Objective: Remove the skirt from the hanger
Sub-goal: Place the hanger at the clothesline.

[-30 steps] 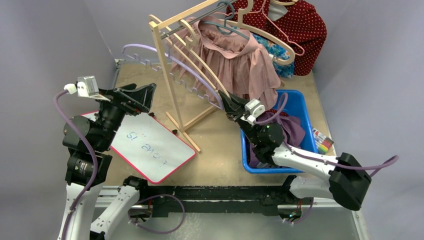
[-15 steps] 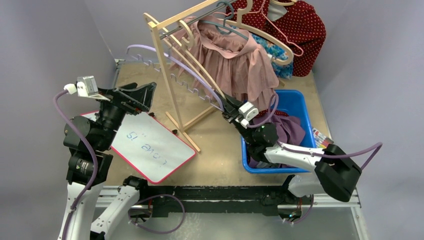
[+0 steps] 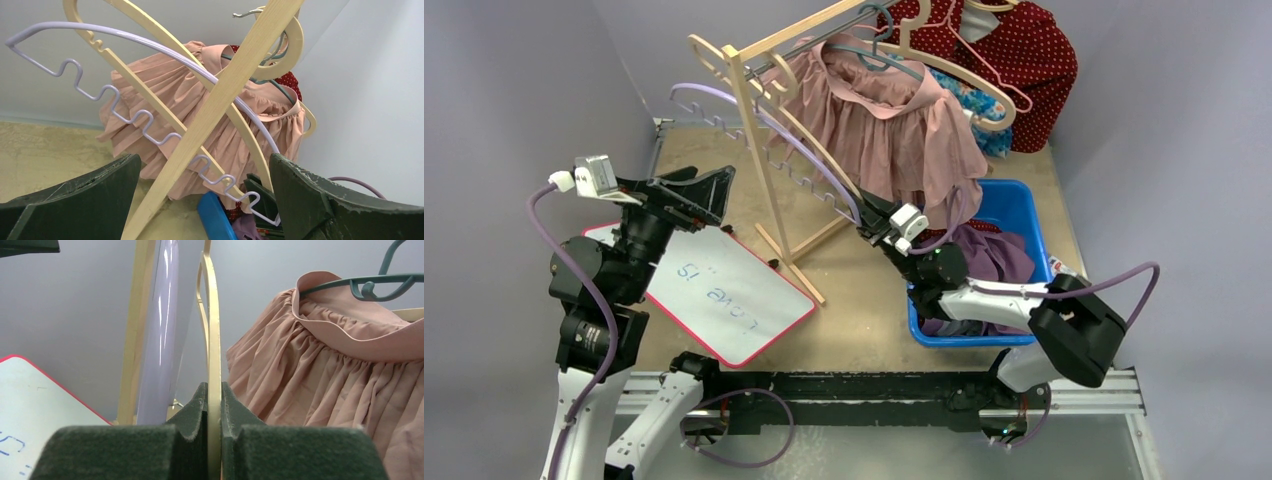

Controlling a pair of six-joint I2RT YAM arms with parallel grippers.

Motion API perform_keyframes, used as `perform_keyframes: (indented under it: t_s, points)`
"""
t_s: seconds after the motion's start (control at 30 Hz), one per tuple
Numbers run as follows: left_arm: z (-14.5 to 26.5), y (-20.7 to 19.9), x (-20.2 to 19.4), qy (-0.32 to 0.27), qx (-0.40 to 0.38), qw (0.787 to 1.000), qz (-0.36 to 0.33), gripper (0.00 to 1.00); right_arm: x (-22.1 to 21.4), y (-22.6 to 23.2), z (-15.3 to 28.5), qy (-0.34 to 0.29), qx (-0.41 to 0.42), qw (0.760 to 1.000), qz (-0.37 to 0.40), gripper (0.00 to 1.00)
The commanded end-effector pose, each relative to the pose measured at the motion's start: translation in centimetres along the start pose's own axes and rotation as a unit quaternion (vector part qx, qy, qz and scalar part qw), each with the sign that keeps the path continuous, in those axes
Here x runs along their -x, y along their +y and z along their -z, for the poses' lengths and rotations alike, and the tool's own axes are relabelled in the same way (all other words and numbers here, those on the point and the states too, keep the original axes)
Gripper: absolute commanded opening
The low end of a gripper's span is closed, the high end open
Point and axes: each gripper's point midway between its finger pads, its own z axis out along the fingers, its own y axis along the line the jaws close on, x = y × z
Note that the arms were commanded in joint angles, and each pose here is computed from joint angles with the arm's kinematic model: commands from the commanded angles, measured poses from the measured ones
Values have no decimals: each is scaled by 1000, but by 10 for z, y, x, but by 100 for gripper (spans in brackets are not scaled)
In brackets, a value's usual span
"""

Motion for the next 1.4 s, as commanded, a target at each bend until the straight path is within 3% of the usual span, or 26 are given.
perform_keyframes:
  t_s: [0.0,0.27,0.63,1.0,1.23,1.37]
  points:
    - [0,-8,9,-16,-17,1000,-1,100,47,-3,-14,-67,8,998,-15,0]
    - [1,-7,8,-20,-16,1000,-1,100,31,-5,-9,59,8,996,-59,0]
    - [-1,-6,5,-14,-15,1000,1,100,29,2,-2,151,22,981,-119,15]
    - [1,-4,3,-17,-16,1000,5,100,36,-3,21,192,4,969,-158,53]
    - [1,-4,2,-16,-15,1000,0,100,23,-16,60,312,-37,936,-159,78]
    - [3,-3,1,-7,-11,1000,-12,100,34,-15,94,363,-25,916,-167,86]
